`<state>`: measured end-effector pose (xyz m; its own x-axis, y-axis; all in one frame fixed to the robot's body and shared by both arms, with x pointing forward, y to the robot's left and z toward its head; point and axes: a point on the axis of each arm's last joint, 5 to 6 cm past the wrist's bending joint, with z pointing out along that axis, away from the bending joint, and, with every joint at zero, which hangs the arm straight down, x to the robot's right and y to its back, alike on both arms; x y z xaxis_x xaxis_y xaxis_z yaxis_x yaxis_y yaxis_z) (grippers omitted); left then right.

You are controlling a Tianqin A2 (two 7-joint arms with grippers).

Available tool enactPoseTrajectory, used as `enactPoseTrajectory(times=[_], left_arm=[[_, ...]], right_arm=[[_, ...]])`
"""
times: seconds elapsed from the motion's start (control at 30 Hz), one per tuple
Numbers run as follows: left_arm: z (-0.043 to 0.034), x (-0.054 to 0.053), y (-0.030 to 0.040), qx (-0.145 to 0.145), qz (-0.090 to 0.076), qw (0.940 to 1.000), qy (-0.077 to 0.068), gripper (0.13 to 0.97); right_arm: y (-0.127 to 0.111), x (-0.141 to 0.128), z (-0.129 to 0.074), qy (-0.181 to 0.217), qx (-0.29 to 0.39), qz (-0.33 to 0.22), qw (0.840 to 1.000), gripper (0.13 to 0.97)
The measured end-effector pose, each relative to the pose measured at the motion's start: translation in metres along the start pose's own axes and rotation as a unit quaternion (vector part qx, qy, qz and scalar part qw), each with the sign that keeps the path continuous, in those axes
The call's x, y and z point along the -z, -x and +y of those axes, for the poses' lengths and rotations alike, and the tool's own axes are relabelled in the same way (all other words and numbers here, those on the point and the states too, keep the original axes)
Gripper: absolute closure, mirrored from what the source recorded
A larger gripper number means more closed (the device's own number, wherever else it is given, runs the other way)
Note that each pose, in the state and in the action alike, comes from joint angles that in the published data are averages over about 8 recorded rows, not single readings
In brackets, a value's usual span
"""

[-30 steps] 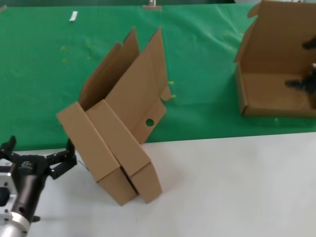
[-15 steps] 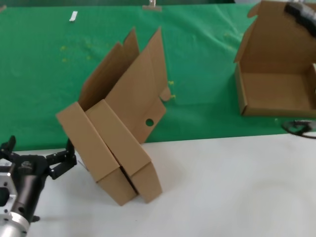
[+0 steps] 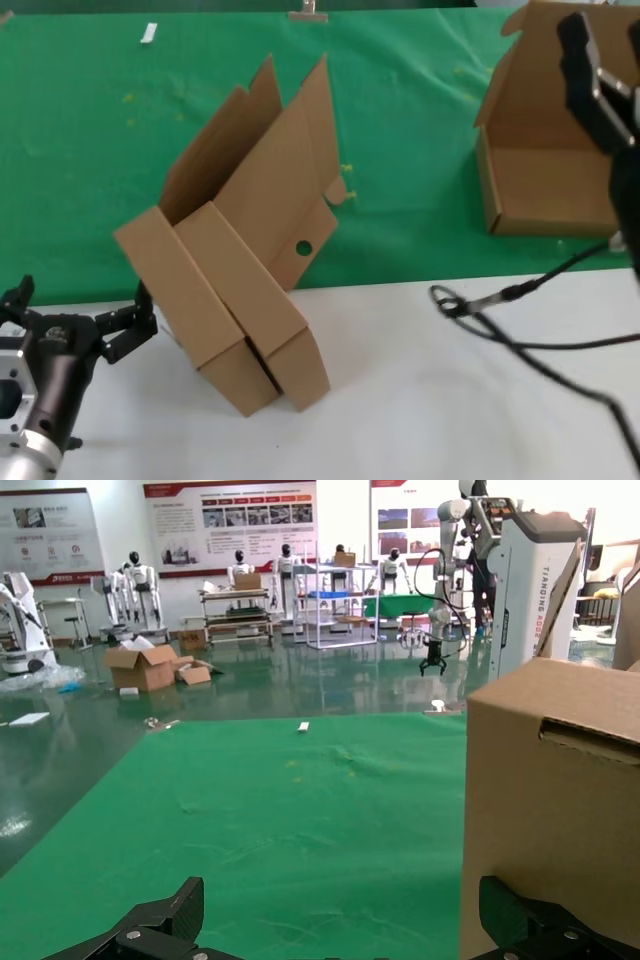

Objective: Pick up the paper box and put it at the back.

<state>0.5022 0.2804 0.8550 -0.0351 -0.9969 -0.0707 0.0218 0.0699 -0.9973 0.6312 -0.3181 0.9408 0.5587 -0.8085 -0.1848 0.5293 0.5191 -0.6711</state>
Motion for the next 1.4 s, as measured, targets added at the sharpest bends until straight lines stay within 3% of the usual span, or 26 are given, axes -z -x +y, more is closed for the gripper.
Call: enactPoseTrajectory(times=[0.13, 0.63, 1.4], left_arm=[[0.0000, 0.000, 0.0000, 0.000, 0.000, 1.0000, 0.000, 0.132], [0.0000, 0.000, 0.0000, 0.000, 0.000, 1.0000, 0.000, 0.132], [0.0000, 0.000, 0.0000, 0.000, 0.000, 1.0000, 0.000, 0.132]], right_arm=[[0.015, 0.009, 0.007, 0.007, -0.007, 0.019, 1.000, 0.130], [0.018, 0.029, 0.011, 0.105, 0.022, 0.056, 0.993, 0.130], [0.032, 0.066, 0.016, 0.238, 0.085, 0.120, 0.960, 0.130]])
